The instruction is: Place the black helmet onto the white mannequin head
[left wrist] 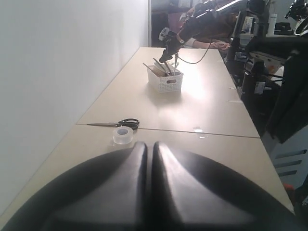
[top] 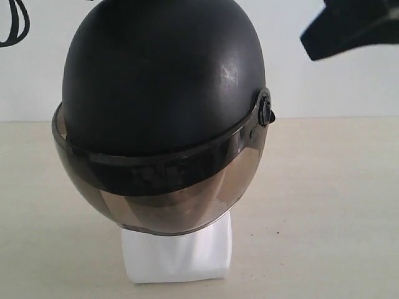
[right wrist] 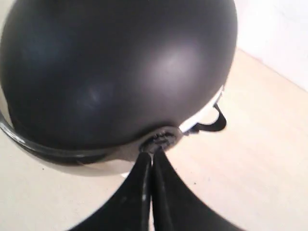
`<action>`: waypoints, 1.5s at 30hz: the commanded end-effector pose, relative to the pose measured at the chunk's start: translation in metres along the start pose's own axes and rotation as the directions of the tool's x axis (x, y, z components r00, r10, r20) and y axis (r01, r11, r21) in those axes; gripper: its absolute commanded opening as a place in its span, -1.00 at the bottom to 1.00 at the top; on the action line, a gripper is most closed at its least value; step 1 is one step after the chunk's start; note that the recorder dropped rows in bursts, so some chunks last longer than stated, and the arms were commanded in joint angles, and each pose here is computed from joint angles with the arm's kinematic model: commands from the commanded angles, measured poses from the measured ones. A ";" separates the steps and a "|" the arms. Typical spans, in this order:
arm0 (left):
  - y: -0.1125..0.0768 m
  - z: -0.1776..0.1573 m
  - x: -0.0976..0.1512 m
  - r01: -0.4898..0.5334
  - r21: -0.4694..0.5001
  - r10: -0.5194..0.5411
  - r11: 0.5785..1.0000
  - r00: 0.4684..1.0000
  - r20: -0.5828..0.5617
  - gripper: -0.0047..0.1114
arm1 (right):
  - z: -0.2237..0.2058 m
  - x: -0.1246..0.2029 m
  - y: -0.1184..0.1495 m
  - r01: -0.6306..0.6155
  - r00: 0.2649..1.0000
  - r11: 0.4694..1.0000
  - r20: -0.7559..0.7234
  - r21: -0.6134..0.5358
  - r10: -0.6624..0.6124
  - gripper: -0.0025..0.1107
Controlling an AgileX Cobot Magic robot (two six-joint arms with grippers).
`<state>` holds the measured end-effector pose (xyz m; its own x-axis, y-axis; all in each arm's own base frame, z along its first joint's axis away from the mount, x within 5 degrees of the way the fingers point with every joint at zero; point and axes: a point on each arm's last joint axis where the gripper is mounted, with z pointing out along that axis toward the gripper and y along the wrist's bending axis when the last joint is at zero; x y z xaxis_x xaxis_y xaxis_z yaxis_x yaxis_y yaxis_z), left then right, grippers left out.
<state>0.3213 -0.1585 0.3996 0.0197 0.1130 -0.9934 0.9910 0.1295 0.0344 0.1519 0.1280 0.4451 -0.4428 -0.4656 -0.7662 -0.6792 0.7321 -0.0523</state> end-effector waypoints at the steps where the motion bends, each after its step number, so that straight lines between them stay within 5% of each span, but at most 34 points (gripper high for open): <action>1: -0.011 0.000 -0.001 -0.033 0.021 0.035 0.999 0.997 -0.064 -0.84 | 0.006 0.026 -0.005 -0.058 0.998 0.996 -0.022 0.074 0.060 -0.96; 8: -0.035 -0.021 -0.036 -0.090 -0.039 0.089 0.995 0.996 -0.028 -0.84 | 0.042 0.064 -0.009 -0.193 0.980 0.972 0.074 0.133 0.185 -0.96; 13: -0.027 -0.062 -0.044 -0.066 -0.179 0.063 0.982 0.998 -0.026 -0.84 | 0.049 0.064 -0.013 -0.226 0.965 0.959 0.170 0.169 0.197 -0.96; 17: -0.010 -0.081 -0.016 0.011 -0.306 -0.025 0.952 0.999 -0.044 -0.84 | 0.051 0.060 -0.018 -0.256 0.954 0.945 0.212 0.203 0.213 -0.96; 26: -0.005 -0.081 0.033 0.045 -0.370 -0.089 0.928 0.991 -0.103 -0.84 | 0.061 0.055 -0.017 -0.236 0.954 0.954 0.230 0.185 0.191 -0.96; 35: -0.007 -0.080 0.050 0.098 -0.369 -0.149 0.924 0.983 -0.111 -0.84 | 0.059 0.056 -0.039 -0.321 0.928 0.919 0.270 0.230 0.257 -0.96; 45: -0.006 -0.100 0.060 0.187 -0.408 -0.238 0.894 0.968 -0.079 -0.84 | 0.071 0.061 -0.049 -0.289 0.948 0.937 0.196 0.198 0.251 -0.96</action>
<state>0.3088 -0.0625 0.3536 -0.1896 0.1720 -0.9667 0.8377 0.5419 -0.0679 0.1958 0.0993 0.3599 -0.4694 -0.1353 -0.8726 -0.3654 0.9294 0.0524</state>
